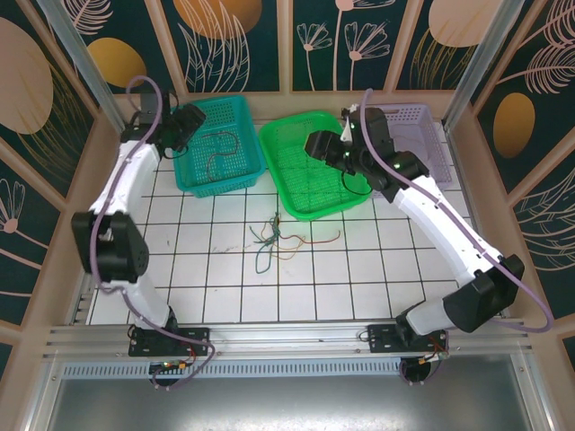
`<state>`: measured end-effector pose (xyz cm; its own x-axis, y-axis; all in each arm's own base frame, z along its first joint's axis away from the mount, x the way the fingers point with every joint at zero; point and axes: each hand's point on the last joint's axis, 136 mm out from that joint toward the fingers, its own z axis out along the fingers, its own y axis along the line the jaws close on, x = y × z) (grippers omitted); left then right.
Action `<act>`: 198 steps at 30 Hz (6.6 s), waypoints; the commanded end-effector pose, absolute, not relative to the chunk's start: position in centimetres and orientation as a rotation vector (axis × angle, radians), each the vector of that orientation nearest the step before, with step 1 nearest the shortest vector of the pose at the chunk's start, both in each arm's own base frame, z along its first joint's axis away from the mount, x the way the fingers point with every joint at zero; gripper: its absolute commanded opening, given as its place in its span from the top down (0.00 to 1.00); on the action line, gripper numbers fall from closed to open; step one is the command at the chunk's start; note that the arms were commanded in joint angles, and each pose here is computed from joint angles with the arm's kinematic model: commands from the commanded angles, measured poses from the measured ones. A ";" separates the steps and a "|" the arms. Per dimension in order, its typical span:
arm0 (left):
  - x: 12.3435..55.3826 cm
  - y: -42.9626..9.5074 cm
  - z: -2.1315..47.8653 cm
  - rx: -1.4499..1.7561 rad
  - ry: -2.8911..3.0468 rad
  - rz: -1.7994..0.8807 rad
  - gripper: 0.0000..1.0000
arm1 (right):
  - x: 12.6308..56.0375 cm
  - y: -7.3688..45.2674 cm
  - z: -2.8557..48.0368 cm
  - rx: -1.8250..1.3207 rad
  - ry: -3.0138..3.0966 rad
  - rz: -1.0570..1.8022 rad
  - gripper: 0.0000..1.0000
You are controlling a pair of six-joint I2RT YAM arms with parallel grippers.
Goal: Untangle the cables
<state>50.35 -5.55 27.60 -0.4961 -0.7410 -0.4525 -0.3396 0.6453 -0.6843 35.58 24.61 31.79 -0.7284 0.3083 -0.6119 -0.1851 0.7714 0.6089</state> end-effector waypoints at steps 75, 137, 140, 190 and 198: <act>19.7 -20.0 -0.2 -1.934 2.234 -0.857 0.61 | 22.7 27.1 2.3 0.567 2.738 0.862 0.84; 28.5 -14.5 15.5 -0.758 2.279 -0.435 1.00 | 26.3 9.3 7.3 0.579 2.590 0.426 1.00; 29.4 -16.1 16.6 -0.675 2.293 -0.492 1.00 | 26.5 11.7 9.1 0.486 2.568 0.550 0.86; 35.1 -7.8 35.4 -0.734 1.981 -0.198 1.00 | 26.3 22.8 9.3 -0.319 2.292 0.247 1.00; 36.1 -8.0 37.0 -0.712 1.944 -0.249 1.00 | 25.6 20.5 13.1 -0.265 2.217 0.355 1.00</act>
<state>35.87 -7.85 37.19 -0.3003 -0.6043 -0.7380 -0.3857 0.7846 -0.4854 26.28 20.74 12.58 -0.6191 -0.0529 -0.7836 -0.2778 0.9480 0.1555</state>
